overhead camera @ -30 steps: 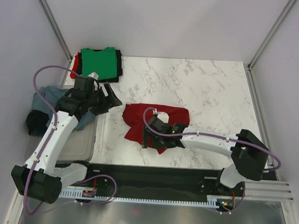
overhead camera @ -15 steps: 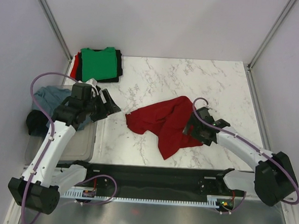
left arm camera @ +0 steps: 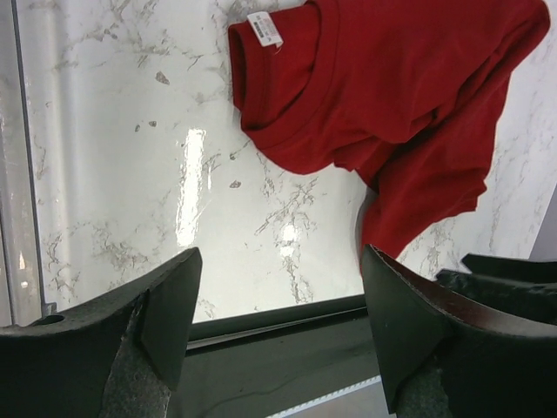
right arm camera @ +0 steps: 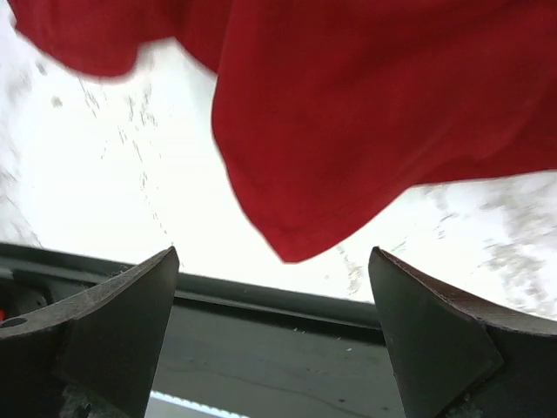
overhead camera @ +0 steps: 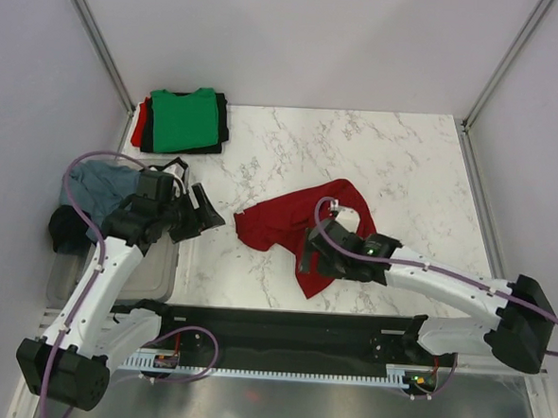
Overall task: Fold and stack the t-shirts
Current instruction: Flatten the tshirt out
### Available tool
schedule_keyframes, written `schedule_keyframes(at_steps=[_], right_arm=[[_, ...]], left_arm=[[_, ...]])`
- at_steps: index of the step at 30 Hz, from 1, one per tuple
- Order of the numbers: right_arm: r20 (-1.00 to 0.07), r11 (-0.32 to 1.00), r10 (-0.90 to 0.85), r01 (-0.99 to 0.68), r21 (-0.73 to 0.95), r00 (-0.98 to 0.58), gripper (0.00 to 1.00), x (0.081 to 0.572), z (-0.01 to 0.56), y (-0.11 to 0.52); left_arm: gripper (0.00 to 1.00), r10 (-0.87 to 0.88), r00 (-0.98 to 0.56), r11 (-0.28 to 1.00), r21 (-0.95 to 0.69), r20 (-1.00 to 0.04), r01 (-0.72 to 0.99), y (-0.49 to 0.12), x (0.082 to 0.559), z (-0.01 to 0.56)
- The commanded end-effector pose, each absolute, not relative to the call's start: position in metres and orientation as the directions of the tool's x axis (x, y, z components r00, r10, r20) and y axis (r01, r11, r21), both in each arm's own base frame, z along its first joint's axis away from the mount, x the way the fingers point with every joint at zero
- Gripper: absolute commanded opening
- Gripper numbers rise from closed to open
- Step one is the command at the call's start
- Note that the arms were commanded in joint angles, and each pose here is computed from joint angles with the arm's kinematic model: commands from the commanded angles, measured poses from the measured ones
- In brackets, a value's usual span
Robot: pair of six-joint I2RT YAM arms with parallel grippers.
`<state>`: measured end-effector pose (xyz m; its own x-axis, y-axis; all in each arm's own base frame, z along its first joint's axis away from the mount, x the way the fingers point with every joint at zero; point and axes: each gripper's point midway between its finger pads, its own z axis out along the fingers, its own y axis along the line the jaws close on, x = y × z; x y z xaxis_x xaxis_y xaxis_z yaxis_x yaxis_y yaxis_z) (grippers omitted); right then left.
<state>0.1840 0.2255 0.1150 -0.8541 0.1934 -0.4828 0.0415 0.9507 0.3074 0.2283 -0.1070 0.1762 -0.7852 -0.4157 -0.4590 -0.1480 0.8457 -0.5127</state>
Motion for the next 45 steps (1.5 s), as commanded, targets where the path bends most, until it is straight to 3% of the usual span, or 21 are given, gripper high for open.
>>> schedule_keyframes(at_steps=[1, 16, 21, 27, 28, 30, 33, 34, 37, 41, 45], right_arm=[[-0.413, 0.942, 0.226, 0.089, 0.324, -0.883, 0.98, 0.161, 0.089, 0.25], [-0.351, 0.988, 0.068, 0.014, 0.155, -0.934, 0.9, 0.129, 0.018, 0.275], [-0.385, 0.998, 0.033, 0.007, 0.069, -0.922, 0.83, 0.136, 0.008, 0.267], [-0.412, 1.0, -0.014, -0.004, -0.026, -0.911, 0.61, 0.139, 0.001, 0.261], [-0.415, 1.0, -0.011, 0.002, -0.031, -0.91, 0.51, 0.14, 0.0, 0.26], [-0.418, 0.998, -0.025, 0.004, -0.067, -0.908, 0.43, 0.141, -0.005, 0.253], [-0.433, 0.993, -0.041, 0.01, -0.115, -0.9, 0.2, 0.145, -0.012, 0.245], [-0.445, 0.991, -0.051, 0.012, -0.136, -0.894, 0.02, 0.147, -0.013, 0.241], [-0.474, 0.986, -0.051, 0.032, -0.164, -0.879, 0.0, 0.155, 0.001, 0.229], [-0.629, 0.994, 0.034, 0.092, -0.061, -0.777, 0.0, 0.185, 0.087, 0.215], [-0.695, 0.985, 0.109, 0.173, -0.023, -0.711, 0.0, 0.208, 0.146, 0.173]], left_arm=[[0.8, -0.396, -0.773, 0.849, -0.518, -0.495, -0.104, -0.107, 0.228, 0.179], [0.8, -0.383, -0.756, 0.86, -0.503, -0.532, -0.081, -0.099, 0.204, 0.169], [0.81, -0.376, -0.754, 0.866, -0.493, -0.539, -0.08, -0.097, 0.205, 0.168], [0.81, -0.369, -0.756, 0.869, -0.489, -0.541, -0.074, -0.097, 0.205, 0.167], [0.81, -0.371, -0.753, 0.868, -0.491, -0.544, -0.073, -0.097, 0.205, 0.168], [0.81, -0.368, -0.753, 0.868, -0.492, -0.546, -0.068, -0.097, 0.204, 0.168], [0.81, -0.364, -0.752, 0.867, -0.494, -0.55, -0.058, -0.098, 0.204, 0.169], [0.81, -0.361, -0.754, 0.867, -0.496, -0.549, -0.054, -0.099, 0.203, 0.169], [0.81, -0.36, -0.755, 0.866, -0.497, -0.549, -0.051, -0.099, 0.204, 0.169], [0.7, -0.349, -0.749, 0.861, -0.509, -0.563, -0.019, -0.103, 0.202, 0.179], [0.7, -0.345, -0.736, 0.855, -0.518, -0.583, 0.01, -0.109, 0.202, 0.194]])
